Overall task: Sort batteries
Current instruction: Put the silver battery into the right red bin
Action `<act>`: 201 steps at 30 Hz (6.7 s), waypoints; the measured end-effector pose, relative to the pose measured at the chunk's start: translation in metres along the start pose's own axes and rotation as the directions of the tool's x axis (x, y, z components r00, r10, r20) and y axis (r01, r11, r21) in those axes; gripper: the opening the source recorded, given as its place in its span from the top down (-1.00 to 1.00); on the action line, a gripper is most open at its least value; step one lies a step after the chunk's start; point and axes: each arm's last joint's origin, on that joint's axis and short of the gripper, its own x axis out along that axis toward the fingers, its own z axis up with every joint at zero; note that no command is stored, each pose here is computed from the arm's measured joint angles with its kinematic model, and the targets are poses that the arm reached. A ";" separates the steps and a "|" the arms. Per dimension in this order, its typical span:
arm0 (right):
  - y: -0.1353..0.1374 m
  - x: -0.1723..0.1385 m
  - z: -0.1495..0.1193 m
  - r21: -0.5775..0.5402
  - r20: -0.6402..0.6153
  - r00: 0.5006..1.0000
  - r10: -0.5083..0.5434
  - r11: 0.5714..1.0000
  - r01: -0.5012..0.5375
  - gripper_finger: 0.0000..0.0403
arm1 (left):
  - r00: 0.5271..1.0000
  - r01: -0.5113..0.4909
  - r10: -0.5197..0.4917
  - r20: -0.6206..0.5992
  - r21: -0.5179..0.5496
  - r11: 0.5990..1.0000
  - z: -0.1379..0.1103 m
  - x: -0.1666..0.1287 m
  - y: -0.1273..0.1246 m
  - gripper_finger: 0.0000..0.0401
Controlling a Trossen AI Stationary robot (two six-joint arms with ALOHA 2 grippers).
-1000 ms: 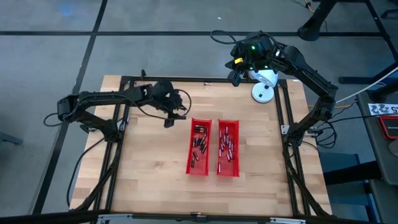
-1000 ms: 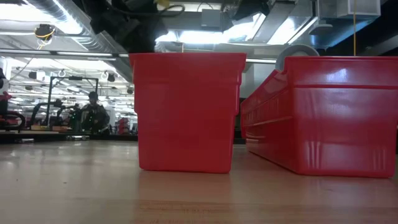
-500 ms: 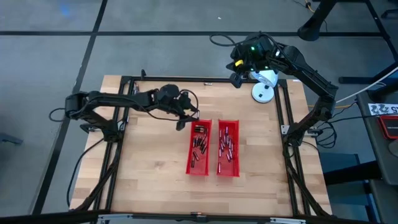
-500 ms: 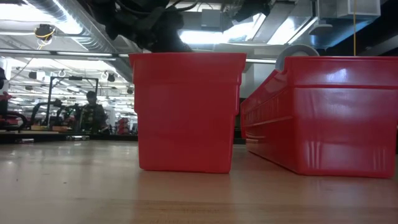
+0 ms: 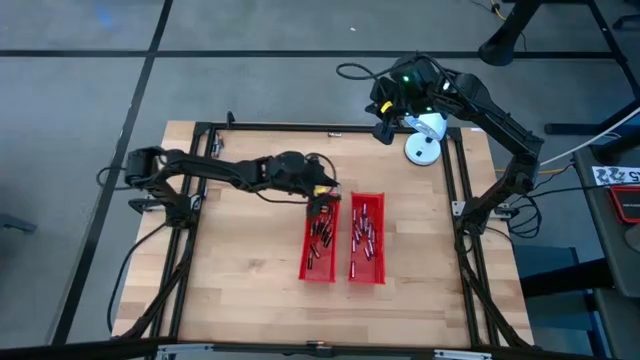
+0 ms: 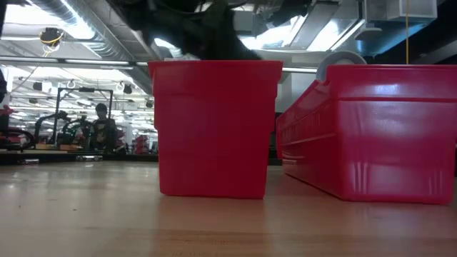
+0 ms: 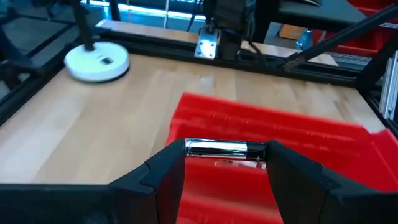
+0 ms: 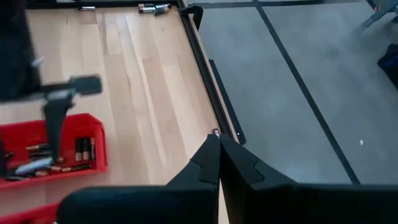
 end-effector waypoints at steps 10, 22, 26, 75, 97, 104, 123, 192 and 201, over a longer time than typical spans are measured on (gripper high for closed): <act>-0.024 -0.001 -0.013 0.053 -0.066 0.997 -0.048 0.997 0.052 0.97 | 0.996 0.055 -0.057 -0.074 -0.031 0.998 0.015 0.061 -0.002 0.04; -0.031 -0.003 -0.017 0.098 -0.080 0.995 -0.053 0.993 0.061 0.97 | 0.981 0.058 -0.055 -0.184 0.012 0.998 0.016 0.074 0.011 0.04; -0.031 -0.003 -0.017 0.107 -0.086 0.995 -0.052 0.992 0.061 0.97 | 0.980 0.088 -0.084 -0.181 0.014 0.996 0.016 0.074 0.011 0.03; -0.033 -0.002 -0.013 0.298 -0.043 0.996 -0.079 0.950 0.088 0.97 | -0.195 0.115 0.092 -0.977 0.070 0.991 -0.143 -0.128 0.075 -0.26; -0.034 -0.002 -0.013 0.326 -0.039 0.996 -0.081 0.941 0.089 0.97 | -0.248 0.097 0.212 -0.945 0.194 0.976 -0.193 -0.145 0.079 -0.26; -0.033 -0.002 -0.012 0.331 -0.031 0.998 -0.056 0.942 0.063 0.97 | -0.247 0.103 0.192 -0.950 0.172 0.980 -0.194 -0.148 0.087 -0.26; -0.031 -0.002 -0.017 0.331 -0.081 0.996 -0.036 0.942 0.061 0.97 | -0.217 0.018 0.132 -0.967 0.131 0.991 -0.193 -0.151 0.097 -0.26; -0.029 -0.002 -0.022 0.305 -0.129 0.991 -0.018 0.951 0.057 0.97 | 0.259 -0.939 0.177 -0.949 -0.205 0.277 -0.143 -0.142 0.182 0.41; -0.028 -0.003 -0.024 0.306 -0.150 0.989 -0.010 0.950 0.056 0.97 | 0.262 -0.918 0.167 -0.950 -0.193 0.346 -0.144 -0.133 0.178 0.60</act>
